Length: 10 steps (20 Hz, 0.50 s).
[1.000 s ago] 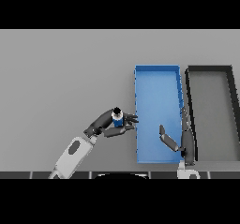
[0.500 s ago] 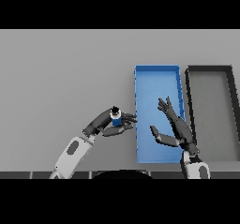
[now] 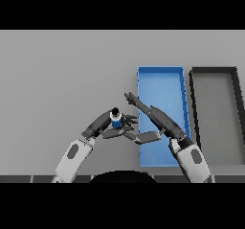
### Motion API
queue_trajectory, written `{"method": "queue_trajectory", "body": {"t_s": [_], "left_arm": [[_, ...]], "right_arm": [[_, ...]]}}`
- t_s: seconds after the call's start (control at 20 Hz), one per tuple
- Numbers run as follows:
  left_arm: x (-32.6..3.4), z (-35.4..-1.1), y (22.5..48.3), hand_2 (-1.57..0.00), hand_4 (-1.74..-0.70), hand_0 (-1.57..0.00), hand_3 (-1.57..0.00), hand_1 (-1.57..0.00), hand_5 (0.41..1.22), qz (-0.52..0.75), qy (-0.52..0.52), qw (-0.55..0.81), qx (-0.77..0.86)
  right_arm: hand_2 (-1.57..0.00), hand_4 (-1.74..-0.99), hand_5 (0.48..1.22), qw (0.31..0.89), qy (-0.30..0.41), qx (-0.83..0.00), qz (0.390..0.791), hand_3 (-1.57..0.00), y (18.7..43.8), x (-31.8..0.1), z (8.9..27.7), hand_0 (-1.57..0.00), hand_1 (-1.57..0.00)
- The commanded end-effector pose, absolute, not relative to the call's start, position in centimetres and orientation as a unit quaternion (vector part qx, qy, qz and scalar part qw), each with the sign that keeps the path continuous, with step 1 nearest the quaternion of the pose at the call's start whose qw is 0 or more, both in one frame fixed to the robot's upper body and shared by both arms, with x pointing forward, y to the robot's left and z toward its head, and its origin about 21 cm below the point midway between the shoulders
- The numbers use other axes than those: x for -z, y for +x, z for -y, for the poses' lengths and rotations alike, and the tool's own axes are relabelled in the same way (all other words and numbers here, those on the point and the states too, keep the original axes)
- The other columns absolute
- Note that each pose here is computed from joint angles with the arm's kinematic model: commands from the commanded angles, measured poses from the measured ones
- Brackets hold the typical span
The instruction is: Pick up the blue pipe and place it into the blue bin.
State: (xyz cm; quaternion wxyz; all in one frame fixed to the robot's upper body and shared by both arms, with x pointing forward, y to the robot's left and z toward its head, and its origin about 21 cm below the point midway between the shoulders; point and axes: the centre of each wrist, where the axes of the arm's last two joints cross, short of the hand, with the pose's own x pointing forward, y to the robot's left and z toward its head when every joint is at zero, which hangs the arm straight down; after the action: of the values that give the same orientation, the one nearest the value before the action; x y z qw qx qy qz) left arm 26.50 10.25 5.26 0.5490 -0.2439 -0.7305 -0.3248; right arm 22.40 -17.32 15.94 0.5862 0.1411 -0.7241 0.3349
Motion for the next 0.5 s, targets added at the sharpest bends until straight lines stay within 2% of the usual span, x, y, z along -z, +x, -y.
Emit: {"method": "queue_trajectory", "body": {"t_s": [0.0, 0.3, 0.45], "left_arm": [[-5.0, -10.5, 26.6, -1.57, -1.47, -1.57, -1.57, -1.57, 1.221, 0.731, -0.240, 0.550, 0.326], [-5.2, -10.5, 26.7, -1.57, -1.47, -1.57, -1.57, -1.57, 1.221, 0.720, -0.263, 0.554, 0.323], [-4.6, -10.7, 26.6, -1.57, -1.47, -1.57, -1.57, -1.57, 1.221, 0.718, -0.249, 0.561, 0.330]], "right_arm": [[-0.04, -1.294, 0.560, 0.580, 0.156, -0.343, 0.722, 0.00, 22.3, -16.1, 16.8, 0.00, 0.00], [-0.07, -1.223, 0.540, 0.549, 0.171, -0.396, 0.716, 0.00, 24.0, -18.6, 12.9, -0.01, -0.02], [-0.08, -1.186, 0.521, 0.550, 0.173, -0.418, 0.702, 0.00, 24.9, -18.8, 12.1, -0.02, -0.03]]}}
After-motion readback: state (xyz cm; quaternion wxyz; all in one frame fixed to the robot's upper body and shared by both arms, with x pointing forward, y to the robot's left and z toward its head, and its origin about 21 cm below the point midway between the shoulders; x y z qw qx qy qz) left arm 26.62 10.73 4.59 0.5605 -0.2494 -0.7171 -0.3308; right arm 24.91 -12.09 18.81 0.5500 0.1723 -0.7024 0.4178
